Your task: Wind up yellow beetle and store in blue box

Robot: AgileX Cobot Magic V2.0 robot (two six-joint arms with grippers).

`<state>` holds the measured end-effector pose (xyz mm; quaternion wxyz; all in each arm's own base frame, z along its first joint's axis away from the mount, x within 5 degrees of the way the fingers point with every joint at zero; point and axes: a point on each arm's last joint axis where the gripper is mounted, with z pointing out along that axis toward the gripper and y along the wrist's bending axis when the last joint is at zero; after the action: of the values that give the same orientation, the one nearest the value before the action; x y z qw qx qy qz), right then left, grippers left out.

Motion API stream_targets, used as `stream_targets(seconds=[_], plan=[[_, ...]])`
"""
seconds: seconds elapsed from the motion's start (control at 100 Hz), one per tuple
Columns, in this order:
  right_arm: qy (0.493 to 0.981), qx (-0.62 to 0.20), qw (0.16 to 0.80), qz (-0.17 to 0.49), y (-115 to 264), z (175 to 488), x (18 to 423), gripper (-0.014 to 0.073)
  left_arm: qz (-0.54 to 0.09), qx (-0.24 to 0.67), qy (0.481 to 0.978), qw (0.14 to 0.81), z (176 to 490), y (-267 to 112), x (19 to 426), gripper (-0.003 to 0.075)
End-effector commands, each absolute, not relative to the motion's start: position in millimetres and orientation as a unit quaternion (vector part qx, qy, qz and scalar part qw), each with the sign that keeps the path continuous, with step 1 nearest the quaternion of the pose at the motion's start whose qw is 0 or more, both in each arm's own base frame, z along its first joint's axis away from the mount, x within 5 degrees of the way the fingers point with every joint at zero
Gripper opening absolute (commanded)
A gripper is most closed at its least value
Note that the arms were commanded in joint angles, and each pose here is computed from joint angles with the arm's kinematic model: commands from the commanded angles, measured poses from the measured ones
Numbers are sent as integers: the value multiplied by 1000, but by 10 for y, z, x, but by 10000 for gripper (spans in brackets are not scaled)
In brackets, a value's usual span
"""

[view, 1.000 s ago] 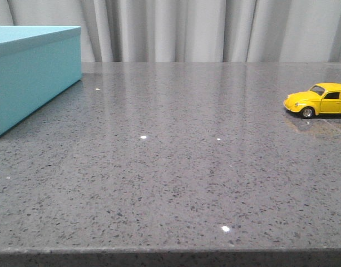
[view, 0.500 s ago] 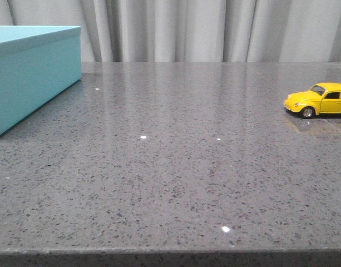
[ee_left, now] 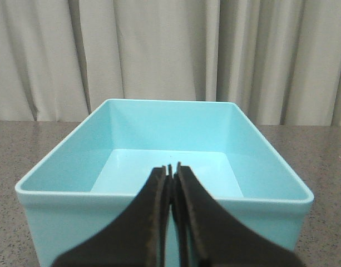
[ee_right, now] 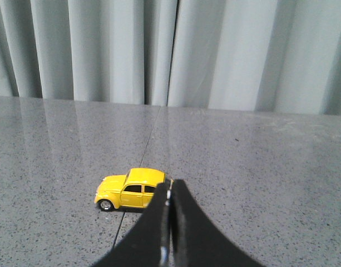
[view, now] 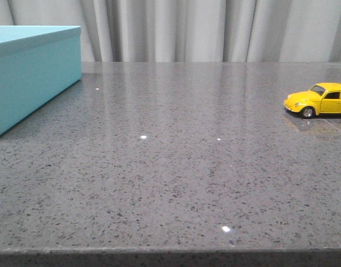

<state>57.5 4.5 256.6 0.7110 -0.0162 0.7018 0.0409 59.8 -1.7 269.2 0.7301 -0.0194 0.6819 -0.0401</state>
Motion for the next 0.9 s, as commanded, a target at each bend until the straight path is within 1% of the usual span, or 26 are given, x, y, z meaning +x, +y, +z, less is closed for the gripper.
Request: stream_targets(seconds=[0.0, 0.08, 0.28, 0.5, 0.58, 0.89], plan=[[685, -12, 728, 42, 45, 2892, 618, -59, -43, -21, 657, 753, 2944, -17, 647, -19], [699, -3, 713, 54, 55, 3017, 690, -59, -43, -21, 661, 749, 3001, -18, 689, -19], [741, -3, 670, 51, 75, 3271, 941, -59, -43, -22, 663, 747, 3117, -19, 750, -19], [797, -4, 602, 45, 99, 3465, 1234, -59, -44, -22, 664, 746, 3127, -19, 760, -19], [801, -4, 597, 45, 103, 3511, 1295, -59, -44, -22, 664, 746, 3127, -19, 760, -19], [808, -2, 587, 48, 118, 3468, 1429, -59, -45, -24, 663, 747, 3128, -19, 760, -19]])
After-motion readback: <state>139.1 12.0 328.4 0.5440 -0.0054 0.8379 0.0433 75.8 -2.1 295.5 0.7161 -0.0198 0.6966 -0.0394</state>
